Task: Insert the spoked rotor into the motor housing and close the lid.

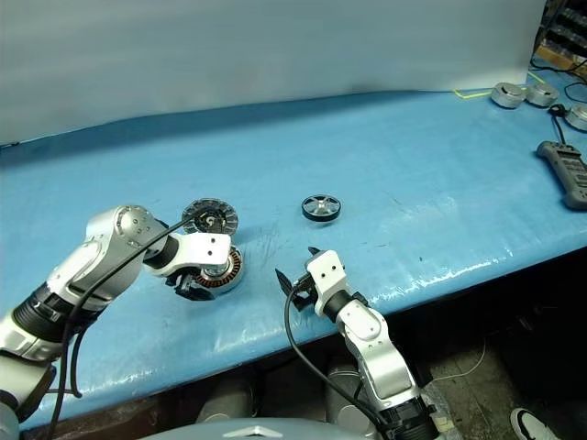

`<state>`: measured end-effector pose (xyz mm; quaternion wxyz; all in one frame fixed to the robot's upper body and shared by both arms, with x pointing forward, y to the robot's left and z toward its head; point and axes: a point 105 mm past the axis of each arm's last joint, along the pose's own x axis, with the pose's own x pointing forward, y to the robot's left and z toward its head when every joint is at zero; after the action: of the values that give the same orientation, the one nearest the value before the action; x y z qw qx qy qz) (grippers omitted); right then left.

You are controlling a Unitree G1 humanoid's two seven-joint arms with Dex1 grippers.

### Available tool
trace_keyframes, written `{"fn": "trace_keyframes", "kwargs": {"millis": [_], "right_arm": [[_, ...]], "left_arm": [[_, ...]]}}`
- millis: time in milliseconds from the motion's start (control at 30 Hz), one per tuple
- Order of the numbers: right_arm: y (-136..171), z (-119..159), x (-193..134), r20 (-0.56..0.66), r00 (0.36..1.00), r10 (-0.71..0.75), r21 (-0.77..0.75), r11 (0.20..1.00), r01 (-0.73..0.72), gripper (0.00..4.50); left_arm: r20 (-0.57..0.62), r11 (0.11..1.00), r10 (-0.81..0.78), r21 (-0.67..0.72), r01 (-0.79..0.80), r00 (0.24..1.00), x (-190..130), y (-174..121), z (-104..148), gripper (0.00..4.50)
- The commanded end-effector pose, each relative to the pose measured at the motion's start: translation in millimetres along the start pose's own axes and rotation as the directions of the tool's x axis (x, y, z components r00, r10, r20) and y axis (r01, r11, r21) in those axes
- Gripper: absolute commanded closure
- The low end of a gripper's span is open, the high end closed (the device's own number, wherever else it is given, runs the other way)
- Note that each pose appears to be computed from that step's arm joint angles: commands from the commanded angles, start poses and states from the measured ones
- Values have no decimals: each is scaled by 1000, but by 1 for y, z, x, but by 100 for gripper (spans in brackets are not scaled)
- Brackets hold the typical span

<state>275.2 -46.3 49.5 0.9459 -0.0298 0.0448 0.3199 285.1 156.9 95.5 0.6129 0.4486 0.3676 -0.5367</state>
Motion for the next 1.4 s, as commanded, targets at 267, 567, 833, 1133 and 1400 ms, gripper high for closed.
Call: {"fn": "trace_keyframes", "kwargs": {"millis": [267,567,833,1133,1400], "right_arm": [[2,9,-2,41,999,6,-11,1000,-5,0],[5,11,-5,45,999,28,-16,999,-28,0],[11,17,-14,77,993,84,-79,994,-78,0],[17,20,-11,90,986,141,-118,984,-130,0],[25,19,-11,85,982,169,-132,979,-157,0]], "left_arm": [[122,988,106,102,-118,987,-41,6,33,5],[265,975,204,36,-221,942,-77,-13,33,5],[445,806,534,-525,-273,719,-59,-40,-4,5],[326,480,846,-809,-339,422,-24,-50,-40,5],[163,250,951,-906,-343,261,-13,-21,-69,5]]}}
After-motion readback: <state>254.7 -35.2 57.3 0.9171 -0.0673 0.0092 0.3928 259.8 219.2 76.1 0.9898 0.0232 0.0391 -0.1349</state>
